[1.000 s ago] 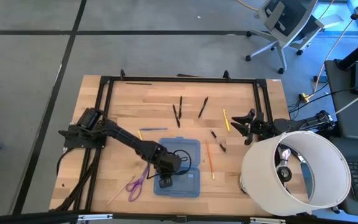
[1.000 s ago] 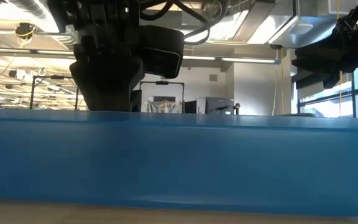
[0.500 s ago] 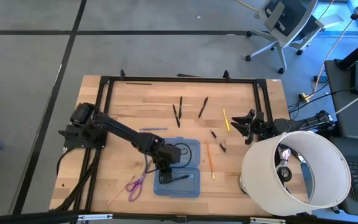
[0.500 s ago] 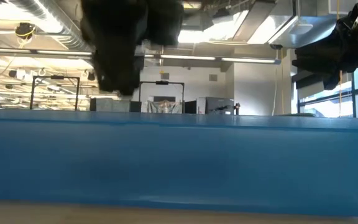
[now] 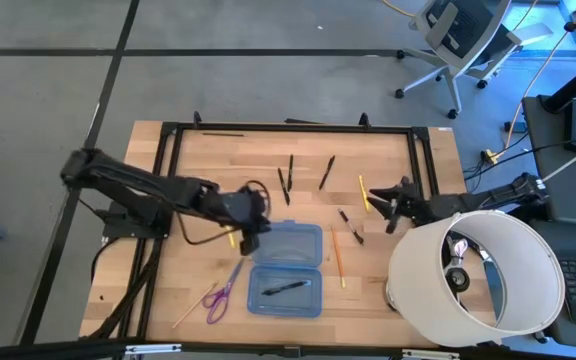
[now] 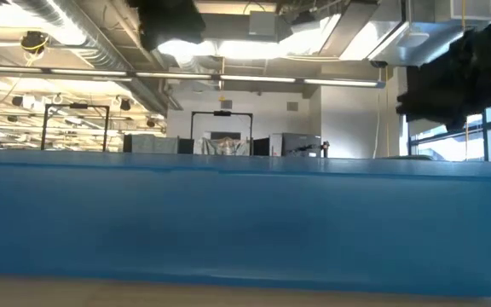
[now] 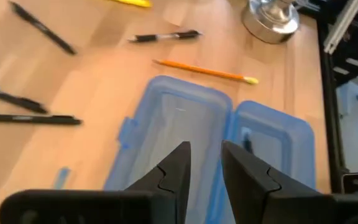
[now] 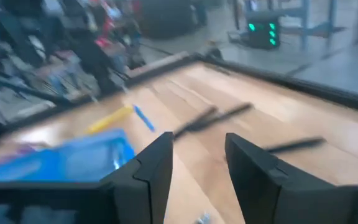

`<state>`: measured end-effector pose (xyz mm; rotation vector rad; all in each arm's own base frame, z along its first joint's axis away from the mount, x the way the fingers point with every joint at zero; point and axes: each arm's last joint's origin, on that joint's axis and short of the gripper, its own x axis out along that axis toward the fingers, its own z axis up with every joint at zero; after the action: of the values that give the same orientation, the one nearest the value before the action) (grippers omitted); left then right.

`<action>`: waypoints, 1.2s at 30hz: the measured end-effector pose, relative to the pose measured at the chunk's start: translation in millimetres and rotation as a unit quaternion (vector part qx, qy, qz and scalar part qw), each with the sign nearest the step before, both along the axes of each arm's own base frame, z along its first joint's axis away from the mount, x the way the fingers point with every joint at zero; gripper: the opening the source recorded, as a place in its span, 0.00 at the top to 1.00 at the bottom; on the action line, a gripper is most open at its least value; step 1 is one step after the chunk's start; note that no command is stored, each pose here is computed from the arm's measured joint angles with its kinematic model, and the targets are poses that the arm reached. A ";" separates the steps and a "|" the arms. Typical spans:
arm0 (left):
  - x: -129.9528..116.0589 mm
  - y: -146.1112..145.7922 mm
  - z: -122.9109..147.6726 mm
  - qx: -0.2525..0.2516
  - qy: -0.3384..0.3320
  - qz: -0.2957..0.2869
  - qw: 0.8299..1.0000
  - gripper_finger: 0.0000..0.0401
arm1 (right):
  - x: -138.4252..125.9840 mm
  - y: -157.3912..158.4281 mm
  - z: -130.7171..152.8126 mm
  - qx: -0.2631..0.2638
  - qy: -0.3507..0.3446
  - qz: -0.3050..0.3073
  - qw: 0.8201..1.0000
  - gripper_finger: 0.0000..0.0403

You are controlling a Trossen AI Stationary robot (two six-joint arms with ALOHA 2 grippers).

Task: Pick & place school supplies into a supply box
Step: Put the yellow pen into the blue supply box

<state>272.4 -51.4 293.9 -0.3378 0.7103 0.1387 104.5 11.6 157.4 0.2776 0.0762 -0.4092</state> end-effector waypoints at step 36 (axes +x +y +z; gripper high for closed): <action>-82.3 63.0 -78.0 -0.008 -0.064 0.116 0.991 0.80 | 16.8 -24.2 -63.8 0.142 0.238 -0.136 0.951 0.62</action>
<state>190.1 11.7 215.9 -0.4400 0.5436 0.3298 121.3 -12.6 93.5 0.4705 0.5795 -0.7361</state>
